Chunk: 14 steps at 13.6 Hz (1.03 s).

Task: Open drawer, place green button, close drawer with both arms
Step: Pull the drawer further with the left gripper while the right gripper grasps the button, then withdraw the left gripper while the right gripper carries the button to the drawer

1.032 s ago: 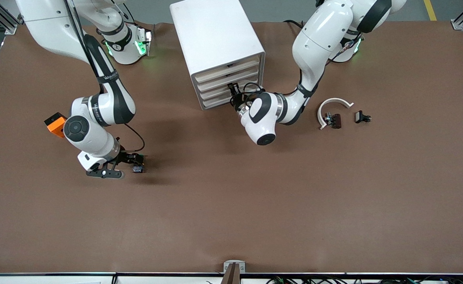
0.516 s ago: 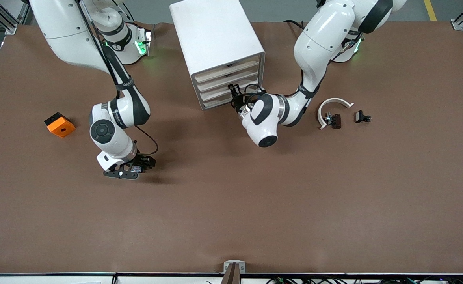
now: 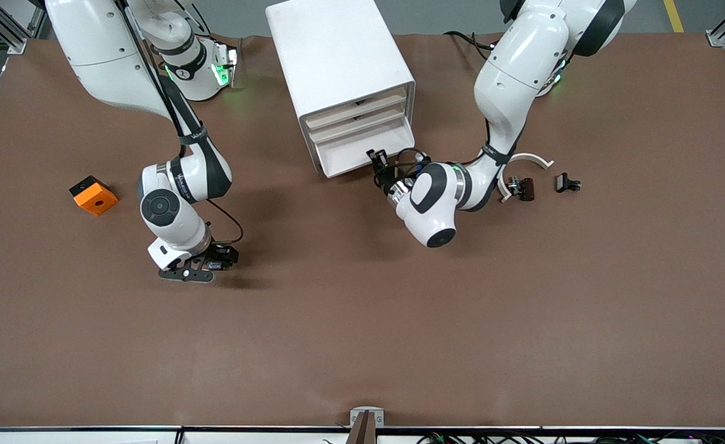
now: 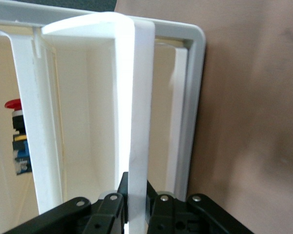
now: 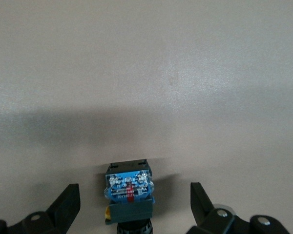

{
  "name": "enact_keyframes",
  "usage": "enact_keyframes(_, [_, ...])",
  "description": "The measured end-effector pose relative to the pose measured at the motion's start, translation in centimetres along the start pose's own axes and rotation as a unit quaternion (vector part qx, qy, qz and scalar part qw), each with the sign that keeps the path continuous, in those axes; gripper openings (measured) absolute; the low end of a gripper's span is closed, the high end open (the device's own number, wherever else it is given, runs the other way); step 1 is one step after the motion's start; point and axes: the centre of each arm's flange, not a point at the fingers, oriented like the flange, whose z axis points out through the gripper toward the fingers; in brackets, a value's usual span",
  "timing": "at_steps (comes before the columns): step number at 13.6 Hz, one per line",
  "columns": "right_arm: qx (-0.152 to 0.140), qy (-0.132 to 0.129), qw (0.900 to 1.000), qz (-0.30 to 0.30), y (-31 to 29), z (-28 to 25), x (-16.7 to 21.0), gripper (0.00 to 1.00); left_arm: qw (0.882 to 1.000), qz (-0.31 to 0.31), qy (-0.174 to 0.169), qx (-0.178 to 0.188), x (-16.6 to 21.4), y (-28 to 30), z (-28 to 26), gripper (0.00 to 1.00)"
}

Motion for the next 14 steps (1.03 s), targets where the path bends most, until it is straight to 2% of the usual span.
enact_keyframes(3, [0.0, 0.002, 1.0, -0.001, -0.1, 0.1, 0.4, 1.0, 1.0, 0.0, -0.011, -0.012, -0.1, 0.8, -2.5, 0.09])
enact_keyframes(5, [-0.001, 0.003, 1.0, -0.001, -0.2, 0.4, 0.6, 0.96, 1.0, 0.007, -0.018, -0.021, -0.1, 1.1, -4.0, 0.09])
enact_keyframes(6, [-0.001, 0.002, 1.0, -0.001, -0.3, 0.6, 0.7, 0.88, 0.999, 0.01, -0.022, -0.026, 0.0, 1.2, -4.8, 0.09])
enact_keyframes(9, [-0.002, 0.0, 1.0, 0.0, -0.3, 1.0, 0.7, 0.49, 0.998, 0.022, -0.034, -0.038, 0.2, 1.5, -6.9, 0.09])
enact_keyframes(10, [-0.002, 0.001, 1.0, 0.004, -0.3, 1.0, 0.8, 0.41, 0.998, 0.026, -0.037, -0.039, 0.3, 1.6, -7.3, 0.09])
enact_keyframes(14, [-0.002, 0.0, 1.0, 0.031, -0.5, 1.0, 0.8, 0.41, 0.997, 0.036, -0.045, -0.044, 0.4, 1.9, -8.4, 0.09])
